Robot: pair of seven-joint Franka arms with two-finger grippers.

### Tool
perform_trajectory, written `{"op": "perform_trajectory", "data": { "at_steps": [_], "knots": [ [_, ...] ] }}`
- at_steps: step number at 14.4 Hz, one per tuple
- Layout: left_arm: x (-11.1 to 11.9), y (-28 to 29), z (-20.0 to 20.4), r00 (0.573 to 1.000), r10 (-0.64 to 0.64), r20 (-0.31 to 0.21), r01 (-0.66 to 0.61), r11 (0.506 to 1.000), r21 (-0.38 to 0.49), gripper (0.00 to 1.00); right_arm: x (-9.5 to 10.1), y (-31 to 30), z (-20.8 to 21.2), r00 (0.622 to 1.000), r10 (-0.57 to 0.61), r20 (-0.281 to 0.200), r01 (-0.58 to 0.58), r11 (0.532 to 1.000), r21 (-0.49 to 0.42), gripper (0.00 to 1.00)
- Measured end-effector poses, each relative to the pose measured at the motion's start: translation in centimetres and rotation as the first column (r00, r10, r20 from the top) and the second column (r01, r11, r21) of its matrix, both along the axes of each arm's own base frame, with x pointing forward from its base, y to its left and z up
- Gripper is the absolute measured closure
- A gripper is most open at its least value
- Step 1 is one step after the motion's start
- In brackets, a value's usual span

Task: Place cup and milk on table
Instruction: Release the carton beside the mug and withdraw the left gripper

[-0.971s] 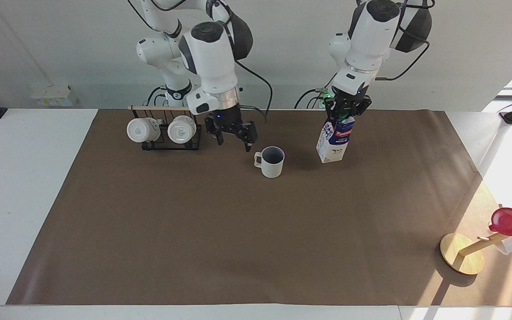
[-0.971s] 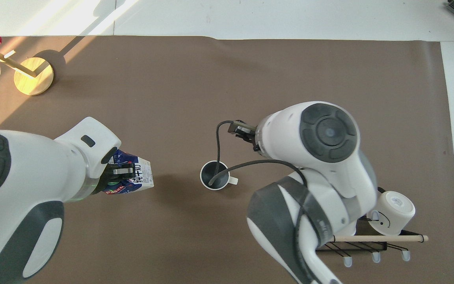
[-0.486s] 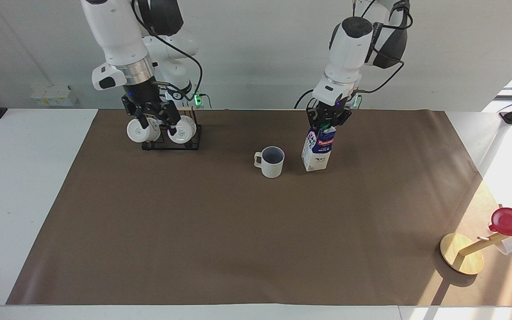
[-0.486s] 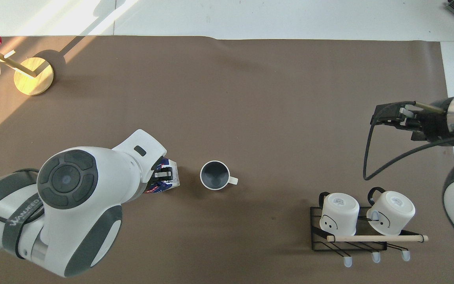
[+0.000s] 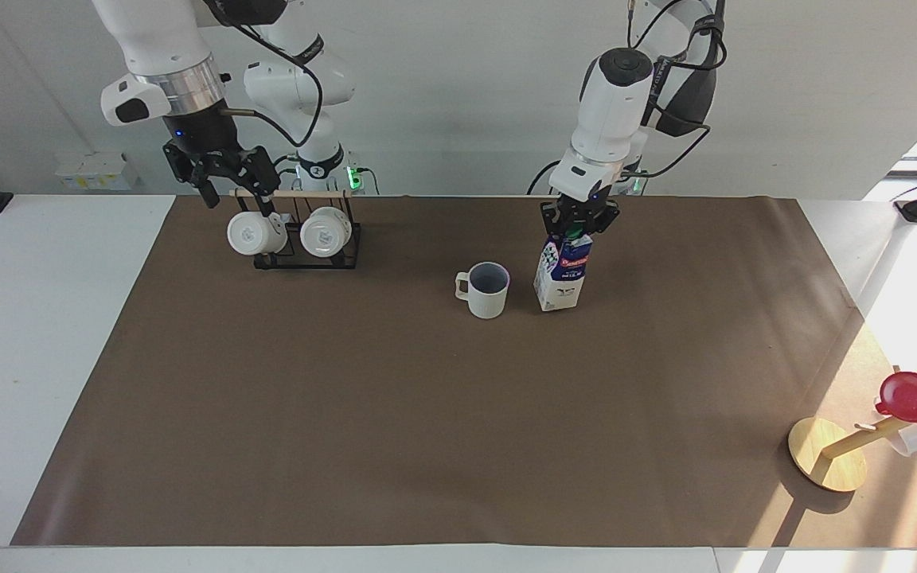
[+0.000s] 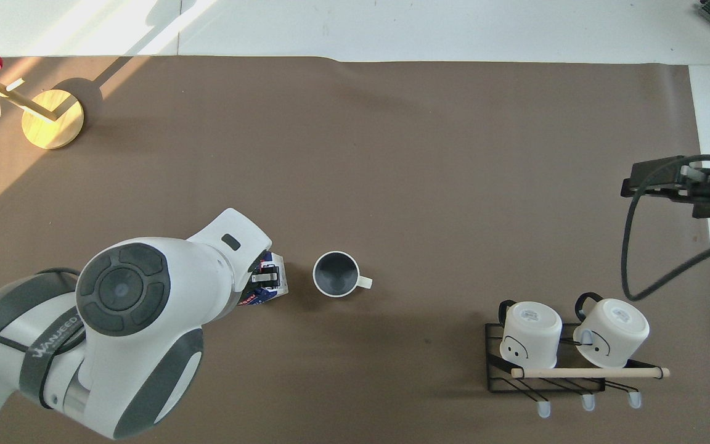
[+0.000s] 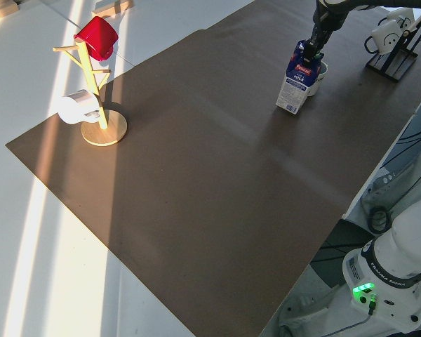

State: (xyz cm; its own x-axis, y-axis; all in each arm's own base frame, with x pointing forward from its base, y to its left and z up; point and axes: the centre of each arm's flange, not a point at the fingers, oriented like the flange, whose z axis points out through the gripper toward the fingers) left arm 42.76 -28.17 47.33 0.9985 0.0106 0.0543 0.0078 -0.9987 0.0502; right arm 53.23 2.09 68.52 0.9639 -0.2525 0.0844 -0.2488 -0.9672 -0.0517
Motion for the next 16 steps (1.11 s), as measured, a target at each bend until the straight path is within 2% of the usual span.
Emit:
{"op": "perform_trajectory", "data": {
  "at_steps": [2, 6, 8, 9, 10, 14, 16],
  "knots": [
    [-0.4, -0.2, -0.8, 1.000, -0.002, -0.001, 0.002, 1.000, 0.001, 0.59, 0.3, 0.0, 0.1, 0.999, 0.037, -0.006, -0.037, 0.999, -0.015, 0.00],
    [-0.6, 0.1, -2.2, 1.000, 0.000, -0.002, 0.000, 1.000, 0.002, 0.59, -0.3, -0.1, -0.7, 0.994, 0.078, -0.081, -0.079, 0.997, -0.020, 0.00],
    [-0.7, 0.1, -2.3, 1.000, 0.000, -0.003, 0.000, 1.000, 0.002, 0.59, -0.4, -0.8, -0.8, 0.992, 0.087, -0.086, -0.089, 0.996, -0.021, 0.00],
    [-0.7, 0.1, -2.3, 1.000, 0.000, -0.002, 0.000, 1.000, 0.002, 0.55, -0.4, -1.1, -0.8, 0.992, 0.087, -0.086, -0.089, 0.996, -0.021, 0.00],
    [-0.7, 0.1, -2.2, 1.000, 0.000, -0.002, 0.000, 1.000, 0.002, 0.46, -0.4, -1.2, -0.8, 0.993, 0.086, -0.086, -0.088, 0.996, -0.021, 0.00],
    [-0.7, 0.3, -1.4, 1.000, 0.003, -0.002, -0.003, 1.000, 0.001, 0.02, -0.4, -1.3, -0.8, 0.993, 0.084, -0.087, -0.086, 0.996, -0.021, 0.00],
    [-0.3, 0.8, 1.0, 1.000, 0.010, -0.023, -0.010, 1.000, 0.012, 0.00, -0.4, -1.3, -0.8, 0.993, 0.084, -0.087, -0.086, 0.996, -0.021, 0.00]
  ]
}}
